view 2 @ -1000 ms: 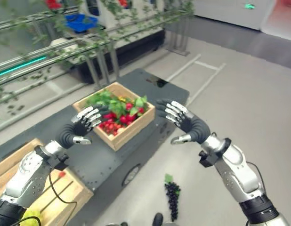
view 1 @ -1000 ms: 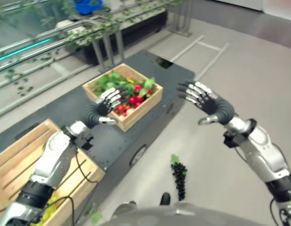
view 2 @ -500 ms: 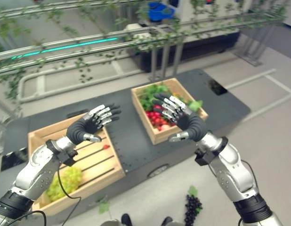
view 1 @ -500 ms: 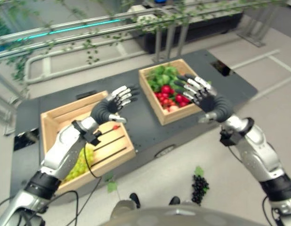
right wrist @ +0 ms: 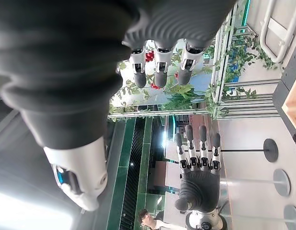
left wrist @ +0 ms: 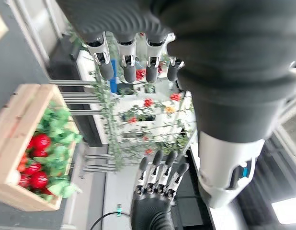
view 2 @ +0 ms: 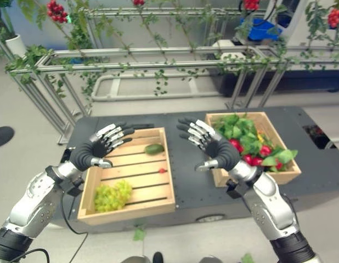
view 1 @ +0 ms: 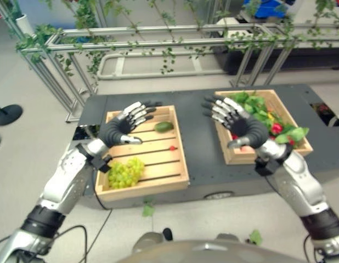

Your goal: Pick up the fruits from the basket on one side to the basket on the other side

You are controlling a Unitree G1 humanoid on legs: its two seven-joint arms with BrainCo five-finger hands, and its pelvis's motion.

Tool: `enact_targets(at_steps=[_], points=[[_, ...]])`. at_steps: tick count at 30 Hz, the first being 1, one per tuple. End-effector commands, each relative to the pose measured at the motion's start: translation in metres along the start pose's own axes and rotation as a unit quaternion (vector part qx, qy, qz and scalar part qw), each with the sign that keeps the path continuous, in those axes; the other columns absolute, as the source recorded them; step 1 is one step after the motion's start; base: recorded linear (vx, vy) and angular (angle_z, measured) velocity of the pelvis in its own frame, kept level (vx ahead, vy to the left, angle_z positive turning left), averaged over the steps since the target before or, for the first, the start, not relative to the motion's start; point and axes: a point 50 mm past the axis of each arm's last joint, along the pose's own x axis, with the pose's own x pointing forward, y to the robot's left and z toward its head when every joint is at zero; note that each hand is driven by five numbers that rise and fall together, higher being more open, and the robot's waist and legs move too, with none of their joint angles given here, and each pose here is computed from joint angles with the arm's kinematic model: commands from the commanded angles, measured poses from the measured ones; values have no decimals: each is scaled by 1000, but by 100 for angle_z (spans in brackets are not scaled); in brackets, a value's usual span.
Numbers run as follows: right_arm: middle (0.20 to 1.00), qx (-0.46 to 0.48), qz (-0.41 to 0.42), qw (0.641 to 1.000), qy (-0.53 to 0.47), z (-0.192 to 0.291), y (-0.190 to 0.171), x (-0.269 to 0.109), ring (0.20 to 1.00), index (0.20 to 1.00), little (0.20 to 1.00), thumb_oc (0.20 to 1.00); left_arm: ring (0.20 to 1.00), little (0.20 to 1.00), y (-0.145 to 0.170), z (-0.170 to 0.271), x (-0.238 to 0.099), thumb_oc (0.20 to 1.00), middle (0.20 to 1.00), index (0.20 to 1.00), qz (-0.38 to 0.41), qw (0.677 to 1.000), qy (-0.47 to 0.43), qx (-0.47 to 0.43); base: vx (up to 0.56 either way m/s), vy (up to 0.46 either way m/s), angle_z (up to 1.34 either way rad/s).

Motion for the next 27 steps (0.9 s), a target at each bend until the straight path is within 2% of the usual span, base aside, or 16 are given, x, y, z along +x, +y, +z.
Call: enact_targets(at_steps=[1, 6, 10, 13, 27], points=[[1000, -47, 13, 997, -61, 28, -7, 17, 1000, 1000, 1000, 1000, 1000, 1000, -3, 29, 12, 1000, 1000, 1000, -33, 997, -62, 45, 32, -280, 33], [1000, -51, 7, 997, -56, 30, -10, 13, 1000, 1000, 1000, 1000, 1000, 1000, 0, 24, 9, 1000, 1000, 1000, -8, 997, -66, 30, 80, -328, 65], [1000, -47, -6, 997, -60, 34, -15, 11, 1000, 1000, 1000, 1000, 1000, 1000, -4, 19, 19, 1000, 1000, 1000, -22, 998, -64, 16, -20, -299, 78], [1000, -52, -24, 997, -59, 36, -20, 8, 1000, 1000, 1000, 1000, 1000, 1000, -5, 22, 29, 1000, 1000, 1000, -30, 997, -73, 15, -83, -91, 57], [1000, -31, -42, 997, -48, 22, -18, 1, 1000, 1000, 1000, 1000, 1000, 1000, -6, 22, 19, 1000, 1000, 1000, -30, 997, -56, 31, 59, 25, 2]])
